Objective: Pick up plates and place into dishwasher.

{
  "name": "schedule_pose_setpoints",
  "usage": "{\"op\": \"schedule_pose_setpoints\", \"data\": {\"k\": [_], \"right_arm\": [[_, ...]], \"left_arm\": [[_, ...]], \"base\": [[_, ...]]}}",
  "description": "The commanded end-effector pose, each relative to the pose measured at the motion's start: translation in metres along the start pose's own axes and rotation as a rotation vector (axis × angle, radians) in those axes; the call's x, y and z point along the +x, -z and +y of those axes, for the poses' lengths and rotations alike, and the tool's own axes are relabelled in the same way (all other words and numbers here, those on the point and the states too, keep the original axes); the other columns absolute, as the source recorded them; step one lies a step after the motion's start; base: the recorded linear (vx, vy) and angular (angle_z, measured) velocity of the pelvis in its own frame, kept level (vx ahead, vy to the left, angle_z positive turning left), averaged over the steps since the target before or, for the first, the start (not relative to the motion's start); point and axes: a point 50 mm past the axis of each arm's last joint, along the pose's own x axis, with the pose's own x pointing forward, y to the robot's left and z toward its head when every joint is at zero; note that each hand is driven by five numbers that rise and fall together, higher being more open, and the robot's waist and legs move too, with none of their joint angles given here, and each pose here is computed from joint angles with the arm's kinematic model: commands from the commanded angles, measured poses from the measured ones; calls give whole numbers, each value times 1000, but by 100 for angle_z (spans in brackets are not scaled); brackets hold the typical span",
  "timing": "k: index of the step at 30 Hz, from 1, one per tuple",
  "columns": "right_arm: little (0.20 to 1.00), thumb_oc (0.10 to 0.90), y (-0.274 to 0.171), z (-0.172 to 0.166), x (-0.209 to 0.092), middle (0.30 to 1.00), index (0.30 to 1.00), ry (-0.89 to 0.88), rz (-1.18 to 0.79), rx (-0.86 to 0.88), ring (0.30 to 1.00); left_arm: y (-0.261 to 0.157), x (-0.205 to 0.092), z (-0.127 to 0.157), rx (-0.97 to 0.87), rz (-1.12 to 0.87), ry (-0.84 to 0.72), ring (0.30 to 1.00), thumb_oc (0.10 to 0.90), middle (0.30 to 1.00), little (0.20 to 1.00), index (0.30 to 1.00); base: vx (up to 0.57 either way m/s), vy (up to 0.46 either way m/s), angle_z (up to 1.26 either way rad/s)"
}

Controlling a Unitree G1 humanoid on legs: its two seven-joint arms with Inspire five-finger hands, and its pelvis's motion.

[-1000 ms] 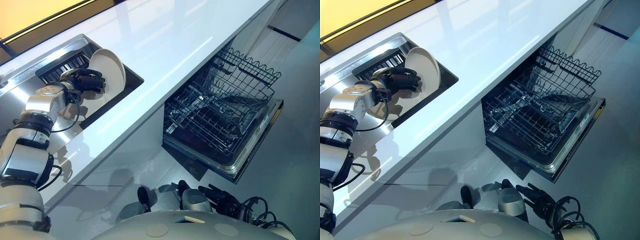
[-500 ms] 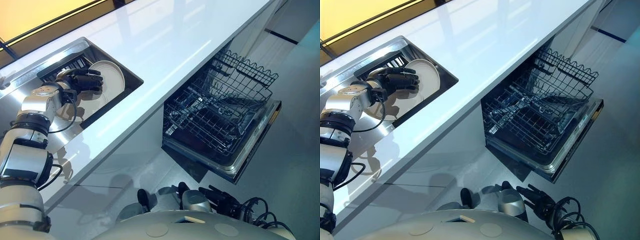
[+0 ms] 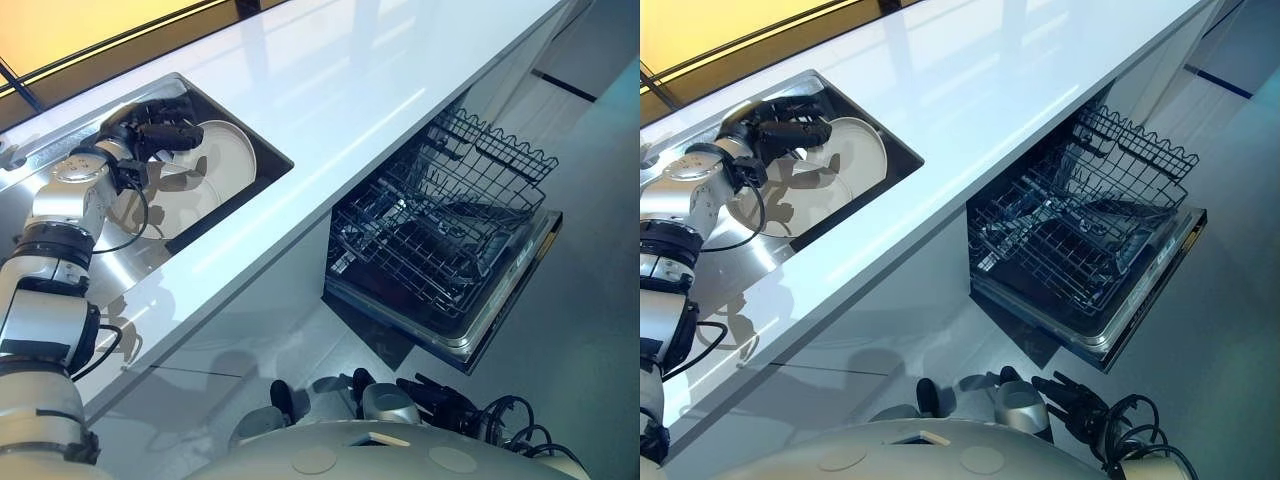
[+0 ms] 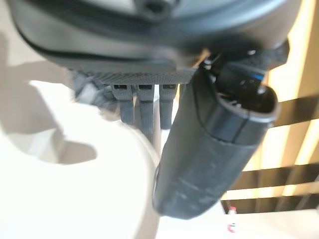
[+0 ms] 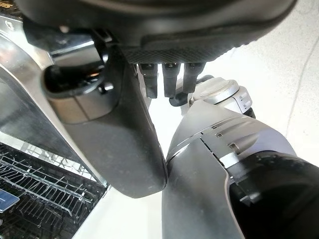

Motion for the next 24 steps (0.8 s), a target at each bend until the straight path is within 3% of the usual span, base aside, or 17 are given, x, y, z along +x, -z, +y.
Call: {"op": "schedule_pose_setpoints", "data": {"k": [1, 11, 19, 24], "right_arm": [[900, 800, 21, -15, -7, 900, 900, 16, 76, -38, 900], [900, 800, 28, -18, -9, 900, 900, 19, 84, -44, 900], [900, 800, 29, -21, -11, 900, 900, 24, 79, -48, 900], [900, 800, 25, -22, -11, 900, 900, 23, 58, -35, 900]], "left_arm": [[-79, -14, 36, -1, -340, -141, 900, 800, 900, 900, 900], [-70, -11, 40, 133, -267, -177, 900, 800, 900, 900, 900], [-68, -11, 47, 561, -122, -164, 900, 800, 900, 900, 900], [-119, -26, 57, 765, -354, -393, 900, 800, 900, 900, 900]], "base": [[0, 0, 0], [27, 3, 0], [18, 3, -4], [-31, -15, -1]]}}
